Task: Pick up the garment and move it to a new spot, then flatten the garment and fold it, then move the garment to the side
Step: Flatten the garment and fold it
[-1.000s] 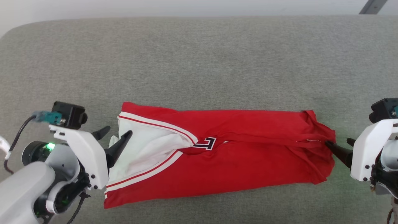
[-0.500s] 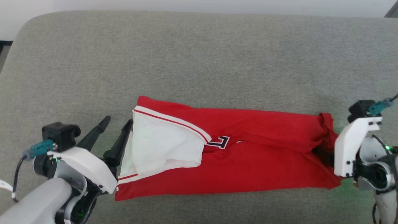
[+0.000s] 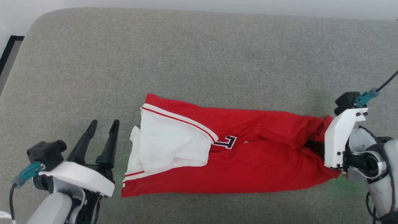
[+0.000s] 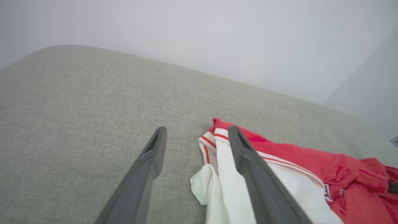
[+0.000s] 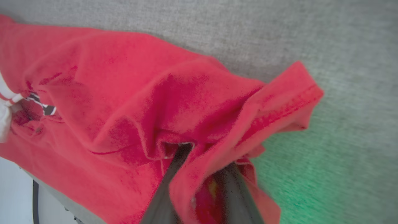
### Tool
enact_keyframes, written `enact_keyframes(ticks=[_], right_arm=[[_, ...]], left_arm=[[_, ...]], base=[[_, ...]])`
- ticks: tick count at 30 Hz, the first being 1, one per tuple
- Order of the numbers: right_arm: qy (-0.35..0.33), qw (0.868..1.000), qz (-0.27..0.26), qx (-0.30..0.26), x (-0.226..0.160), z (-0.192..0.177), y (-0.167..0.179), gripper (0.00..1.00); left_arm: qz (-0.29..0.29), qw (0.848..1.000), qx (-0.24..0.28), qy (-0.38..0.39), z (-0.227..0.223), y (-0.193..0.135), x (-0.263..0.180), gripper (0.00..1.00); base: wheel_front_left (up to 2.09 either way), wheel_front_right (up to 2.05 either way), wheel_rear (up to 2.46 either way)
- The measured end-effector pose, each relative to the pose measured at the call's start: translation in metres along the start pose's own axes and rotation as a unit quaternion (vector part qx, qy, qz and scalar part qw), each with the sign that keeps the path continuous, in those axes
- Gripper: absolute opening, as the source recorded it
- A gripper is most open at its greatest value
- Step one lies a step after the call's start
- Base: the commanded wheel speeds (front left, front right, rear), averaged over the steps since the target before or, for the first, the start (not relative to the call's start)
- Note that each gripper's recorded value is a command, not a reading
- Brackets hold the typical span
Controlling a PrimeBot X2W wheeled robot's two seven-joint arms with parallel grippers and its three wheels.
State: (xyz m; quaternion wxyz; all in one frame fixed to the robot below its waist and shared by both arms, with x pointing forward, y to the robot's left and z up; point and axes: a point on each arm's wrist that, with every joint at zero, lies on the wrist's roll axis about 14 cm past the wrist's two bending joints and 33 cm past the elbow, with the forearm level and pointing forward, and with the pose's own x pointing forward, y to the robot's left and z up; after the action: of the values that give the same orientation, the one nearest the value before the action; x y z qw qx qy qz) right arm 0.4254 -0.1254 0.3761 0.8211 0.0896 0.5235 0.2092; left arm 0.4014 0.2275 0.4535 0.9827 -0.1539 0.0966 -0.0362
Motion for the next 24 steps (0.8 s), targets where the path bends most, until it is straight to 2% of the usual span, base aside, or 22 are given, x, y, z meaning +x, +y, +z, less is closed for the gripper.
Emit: enact_keyframes(ticks=[4,8,16,24], right_arm=[[-0.001,1.0,0.015,0.01,0.002,0.0,0.004,0.0],[-0.016,1.0,0.008,0.022,-0.003,0.005,-0.006,0.0],[-0.07,0.993,-0.059,0.072,-0.04,0.019,-0.069,0.0],[-0.108,0.975,-0.155,0.12,-0.087,0.016,-0.141,0.0]], left_arm=[[0.01,1.0,-0.007,-0.024,-0.001,0.005,-0.009,1.0],[0.028,0.999,-0.012,-0.04,-0.003,0.01,-0.016,1.0],[0.054,0.996,-0.015,-0.074,0.003,0.012,-0.027,1.0],[0.037,0.996,-0.015,-0.086,0.008,-0.001,-0.025,1.0]], base=[[0.0,0.0,0.0],[0.0,0.0,0.0],[0.0,0.0,0.0],[0.0,0.0,0.0]])
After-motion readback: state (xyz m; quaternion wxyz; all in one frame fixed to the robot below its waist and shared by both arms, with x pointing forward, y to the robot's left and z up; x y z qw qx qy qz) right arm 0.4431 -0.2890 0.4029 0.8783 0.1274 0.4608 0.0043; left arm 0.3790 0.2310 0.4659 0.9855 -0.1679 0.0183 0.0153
